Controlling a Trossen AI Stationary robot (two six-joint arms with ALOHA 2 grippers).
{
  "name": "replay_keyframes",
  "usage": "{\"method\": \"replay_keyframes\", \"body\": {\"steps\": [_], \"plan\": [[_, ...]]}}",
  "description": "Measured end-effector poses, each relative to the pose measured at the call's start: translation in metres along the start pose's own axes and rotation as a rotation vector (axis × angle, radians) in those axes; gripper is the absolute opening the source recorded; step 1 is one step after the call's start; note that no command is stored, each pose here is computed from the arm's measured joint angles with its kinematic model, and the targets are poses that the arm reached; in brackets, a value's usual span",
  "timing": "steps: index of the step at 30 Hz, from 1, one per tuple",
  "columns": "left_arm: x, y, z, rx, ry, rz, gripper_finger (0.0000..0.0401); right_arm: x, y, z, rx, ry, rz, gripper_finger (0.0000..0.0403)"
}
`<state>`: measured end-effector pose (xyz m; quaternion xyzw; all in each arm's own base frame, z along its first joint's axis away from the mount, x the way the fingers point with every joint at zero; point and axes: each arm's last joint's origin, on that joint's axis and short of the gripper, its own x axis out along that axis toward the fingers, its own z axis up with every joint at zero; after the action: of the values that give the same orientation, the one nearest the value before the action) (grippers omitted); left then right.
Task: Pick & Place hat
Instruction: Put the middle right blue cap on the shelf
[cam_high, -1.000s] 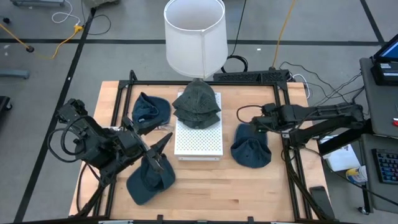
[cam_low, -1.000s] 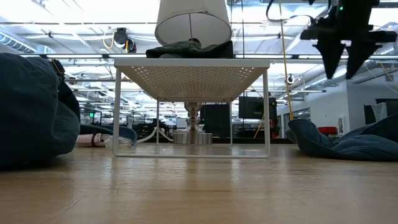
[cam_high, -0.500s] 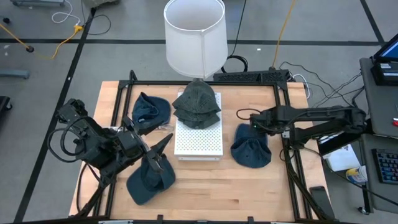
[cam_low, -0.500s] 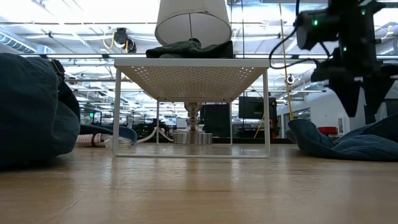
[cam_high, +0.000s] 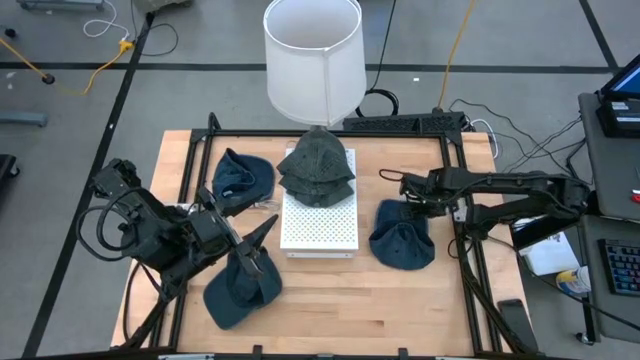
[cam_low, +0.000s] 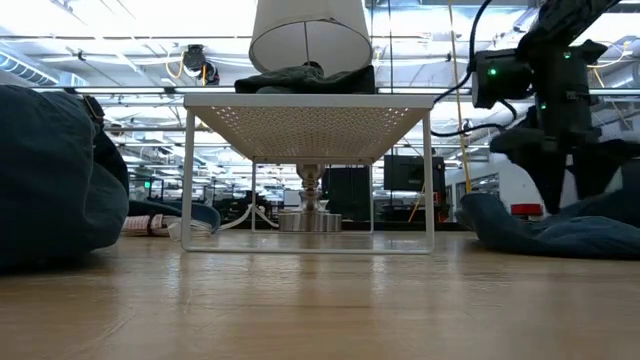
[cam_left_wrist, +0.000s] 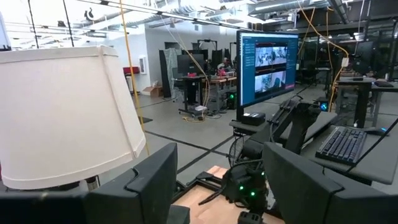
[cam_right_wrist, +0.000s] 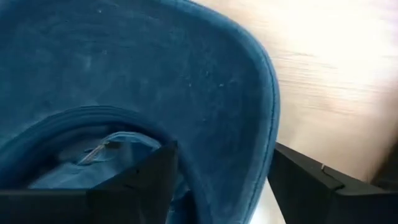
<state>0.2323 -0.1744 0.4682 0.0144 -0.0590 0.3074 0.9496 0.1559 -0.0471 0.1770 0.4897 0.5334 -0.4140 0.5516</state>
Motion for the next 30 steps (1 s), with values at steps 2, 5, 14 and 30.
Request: {"method": "replay_keyframes", "body": {"steps": [2, 5, 14, 30], "plan": [[0.000, 0.000, 0.000, 0.000, 0.000, 0.000, 0.0241, 0.000, 0.003, 0.001, -0.002, 0.005, 0.035, 0.0203], [0.000, 0.000, 0.000, 0.013, 0.000, 0.000, 0.0241, 0.000, 0.004, 0.001, 0.005, 0.018, 0.060, 0.0154], [0.000, 0.000, 0.000, 0.023, 0.001, 0.002, 0.0241, -0.006, 0.006, -0.003, 0.005, -0.003, 0.113, 0.0011], [-0.020, 0.006, 0.009, 0.025, 0.027, -0.016, 0.0241, -0.133, 0.021, -0.061, -0.319, -0.274, 0.129, 0.0005]]}}
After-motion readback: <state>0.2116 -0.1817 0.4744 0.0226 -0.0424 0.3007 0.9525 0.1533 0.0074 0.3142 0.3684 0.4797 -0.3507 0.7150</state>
